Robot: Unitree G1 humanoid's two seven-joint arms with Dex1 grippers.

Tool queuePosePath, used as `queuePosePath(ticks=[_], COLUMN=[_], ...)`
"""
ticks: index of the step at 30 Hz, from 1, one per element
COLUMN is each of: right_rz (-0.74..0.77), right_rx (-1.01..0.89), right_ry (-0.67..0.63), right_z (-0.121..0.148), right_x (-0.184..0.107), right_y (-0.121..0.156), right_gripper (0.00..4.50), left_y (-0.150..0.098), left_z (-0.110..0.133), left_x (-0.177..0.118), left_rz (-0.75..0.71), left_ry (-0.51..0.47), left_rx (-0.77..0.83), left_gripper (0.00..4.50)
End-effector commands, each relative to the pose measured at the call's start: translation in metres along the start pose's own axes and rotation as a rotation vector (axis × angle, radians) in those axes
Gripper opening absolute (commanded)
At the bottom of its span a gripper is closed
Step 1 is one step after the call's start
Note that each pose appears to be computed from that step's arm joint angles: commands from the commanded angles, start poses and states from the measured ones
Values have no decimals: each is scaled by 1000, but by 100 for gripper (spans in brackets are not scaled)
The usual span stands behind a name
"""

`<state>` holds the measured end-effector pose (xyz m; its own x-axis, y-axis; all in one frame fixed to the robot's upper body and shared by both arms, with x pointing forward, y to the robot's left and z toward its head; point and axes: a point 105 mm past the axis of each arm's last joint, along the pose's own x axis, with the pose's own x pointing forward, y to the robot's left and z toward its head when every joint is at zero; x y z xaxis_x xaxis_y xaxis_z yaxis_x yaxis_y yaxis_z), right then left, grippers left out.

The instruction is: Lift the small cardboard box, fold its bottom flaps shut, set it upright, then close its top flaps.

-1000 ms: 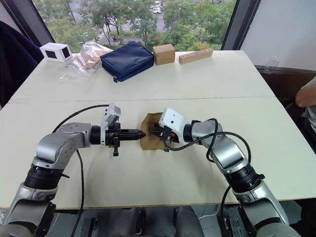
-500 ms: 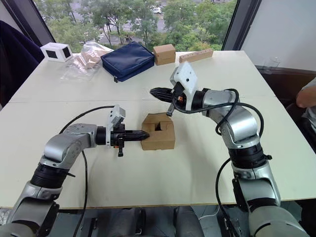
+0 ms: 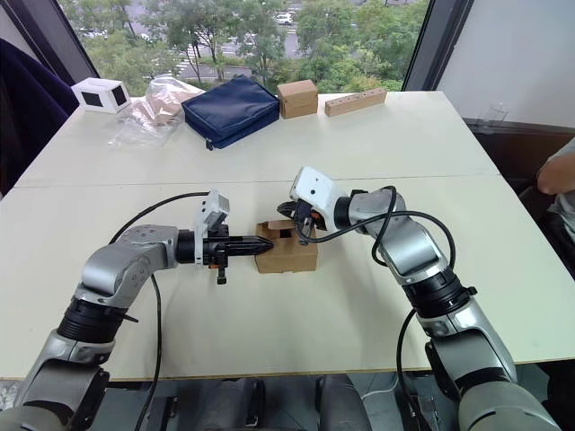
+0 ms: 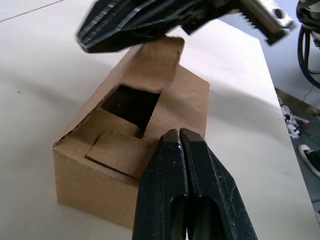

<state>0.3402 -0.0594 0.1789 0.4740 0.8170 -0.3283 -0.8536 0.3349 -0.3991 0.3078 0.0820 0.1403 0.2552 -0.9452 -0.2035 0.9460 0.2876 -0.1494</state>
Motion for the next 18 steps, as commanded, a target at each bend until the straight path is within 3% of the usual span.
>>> queuePosePath(ticks=[1, 5, 8, 18], right_rz=[2, 3, 0, -30], right_rx=[-27, -14, -9, -9], right_ry=[-18, -15, -12, -22], right_z=[7, 5, 3, 7], right_x=[-8, -7, -5, -7], right_y=[6, 9, 9, 9], right_gripper=[0, 0, 0, 0], left_y=[-3, -6, 5, 19], left_z=[17, 26, 39, 34], left_x=[-14, -25, -25, 12], left_rz=[15, 0, 52, 104], left_ry=[-56, -87, -144, -156], left_rx=[8, -13, -17, -11], left_gripper=[2, 2, 2, 2])
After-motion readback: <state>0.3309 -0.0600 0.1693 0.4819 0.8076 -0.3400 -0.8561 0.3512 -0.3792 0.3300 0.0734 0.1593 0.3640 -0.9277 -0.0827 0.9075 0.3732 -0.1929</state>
